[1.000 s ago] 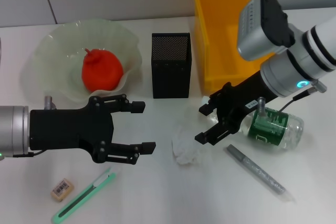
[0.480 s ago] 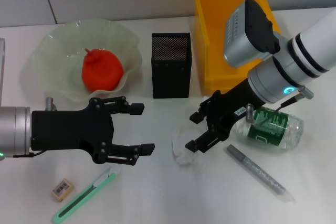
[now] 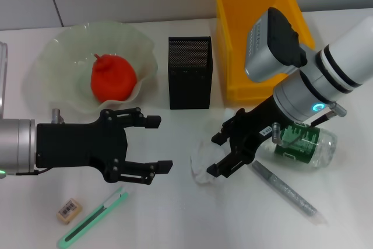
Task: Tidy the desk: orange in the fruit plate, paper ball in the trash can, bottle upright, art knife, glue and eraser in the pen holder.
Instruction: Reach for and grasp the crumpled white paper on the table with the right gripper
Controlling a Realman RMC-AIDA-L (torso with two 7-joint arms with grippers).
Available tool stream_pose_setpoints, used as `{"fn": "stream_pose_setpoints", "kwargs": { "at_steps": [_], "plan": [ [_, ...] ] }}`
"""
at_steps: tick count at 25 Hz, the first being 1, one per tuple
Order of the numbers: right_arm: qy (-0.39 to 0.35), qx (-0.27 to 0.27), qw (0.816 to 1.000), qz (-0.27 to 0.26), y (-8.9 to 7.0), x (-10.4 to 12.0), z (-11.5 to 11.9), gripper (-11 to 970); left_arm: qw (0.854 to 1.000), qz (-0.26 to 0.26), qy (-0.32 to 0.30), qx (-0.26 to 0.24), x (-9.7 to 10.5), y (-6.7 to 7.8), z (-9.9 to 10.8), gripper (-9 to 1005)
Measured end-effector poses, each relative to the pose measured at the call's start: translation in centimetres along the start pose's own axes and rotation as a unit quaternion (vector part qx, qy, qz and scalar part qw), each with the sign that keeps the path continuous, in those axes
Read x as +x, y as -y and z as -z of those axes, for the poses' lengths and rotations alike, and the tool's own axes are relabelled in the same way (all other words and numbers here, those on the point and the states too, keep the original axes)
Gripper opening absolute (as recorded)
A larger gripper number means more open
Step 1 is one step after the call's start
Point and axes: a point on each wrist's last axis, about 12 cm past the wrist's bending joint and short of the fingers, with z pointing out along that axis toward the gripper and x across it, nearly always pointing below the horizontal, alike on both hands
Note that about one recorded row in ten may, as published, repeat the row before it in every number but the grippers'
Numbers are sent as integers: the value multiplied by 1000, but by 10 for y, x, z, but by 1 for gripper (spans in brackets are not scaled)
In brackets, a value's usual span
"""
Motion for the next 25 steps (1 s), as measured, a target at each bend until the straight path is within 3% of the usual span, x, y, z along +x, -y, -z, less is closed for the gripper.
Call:
{"fn": "stream_pose_setpoints", "kwargs": {
  "at_steps": [25],
  "plan": [
    [-4, 6, 1000, -11, -1, -5, -10, 761, 1000, -3, -2, -2, 5, 2, 1, 865]
  ]
}}
